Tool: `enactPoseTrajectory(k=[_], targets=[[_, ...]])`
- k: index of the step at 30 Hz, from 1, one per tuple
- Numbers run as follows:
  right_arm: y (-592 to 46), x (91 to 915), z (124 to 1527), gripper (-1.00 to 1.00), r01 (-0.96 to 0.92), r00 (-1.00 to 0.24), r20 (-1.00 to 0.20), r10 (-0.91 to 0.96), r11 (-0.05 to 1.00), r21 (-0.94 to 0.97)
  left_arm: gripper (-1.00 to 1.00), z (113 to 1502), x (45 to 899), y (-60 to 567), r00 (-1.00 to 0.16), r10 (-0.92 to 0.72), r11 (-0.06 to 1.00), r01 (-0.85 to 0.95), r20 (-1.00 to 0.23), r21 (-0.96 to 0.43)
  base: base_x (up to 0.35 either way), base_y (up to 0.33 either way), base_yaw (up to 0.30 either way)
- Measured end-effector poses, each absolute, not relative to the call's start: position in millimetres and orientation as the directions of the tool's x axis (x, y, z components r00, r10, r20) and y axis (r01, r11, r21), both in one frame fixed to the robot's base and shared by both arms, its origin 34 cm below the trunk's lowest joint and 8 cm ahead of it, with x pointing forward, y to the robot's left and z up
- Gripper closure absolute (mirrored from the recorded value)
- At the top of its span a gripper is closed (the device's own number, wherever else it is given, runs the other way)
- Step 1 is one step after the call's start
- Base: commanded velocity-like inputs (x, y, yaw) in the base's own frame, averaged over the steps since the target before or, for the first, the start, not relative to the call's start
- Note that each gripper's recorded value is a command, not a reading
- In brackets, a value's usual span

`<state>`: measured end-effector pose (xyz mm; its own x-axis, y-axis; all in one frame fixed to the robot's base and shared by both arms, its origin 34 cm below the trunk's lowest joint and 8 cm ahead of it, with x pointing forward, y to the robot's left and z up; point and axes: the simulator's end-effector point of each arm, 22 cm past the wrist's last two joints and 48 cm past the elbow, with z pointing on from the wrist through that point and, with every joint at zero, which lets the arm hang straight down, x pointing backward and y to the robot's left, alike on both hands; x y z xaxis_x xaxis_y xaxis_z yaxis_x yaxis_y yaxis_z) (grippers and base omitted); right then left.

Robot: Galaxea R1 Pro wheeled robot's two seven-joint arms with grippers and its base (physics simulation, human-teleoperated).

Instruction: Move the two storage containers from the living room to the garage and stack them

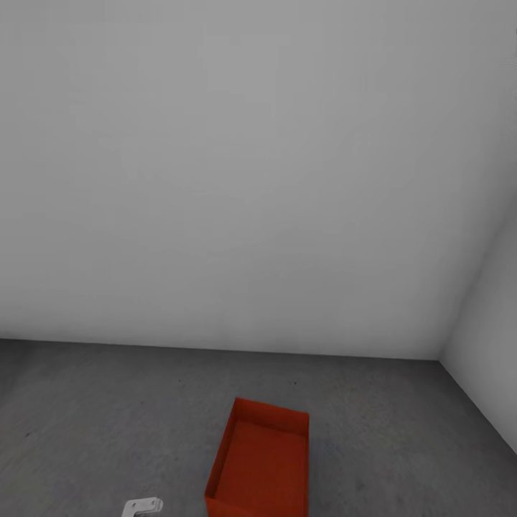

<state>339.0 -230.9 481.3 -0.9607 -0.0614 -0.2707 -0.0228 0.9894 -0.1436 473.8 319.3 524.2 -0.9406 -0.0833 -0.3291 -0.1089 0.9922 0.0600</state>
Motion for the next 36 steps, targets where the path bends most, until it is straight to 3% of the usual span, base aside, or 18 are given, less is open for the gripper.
enactPoseTrajectory(k=[36], targets=[[-234.1,328.0,475.1,-1.0,-0.022,-0.969,-0.241,-0.056,0.989,-0.145,-1.0,508.3,450.5,318.4,-0.951,-0.08,0.992,-0.104,-0.297,0.065,0.0,0.0,0.0]])
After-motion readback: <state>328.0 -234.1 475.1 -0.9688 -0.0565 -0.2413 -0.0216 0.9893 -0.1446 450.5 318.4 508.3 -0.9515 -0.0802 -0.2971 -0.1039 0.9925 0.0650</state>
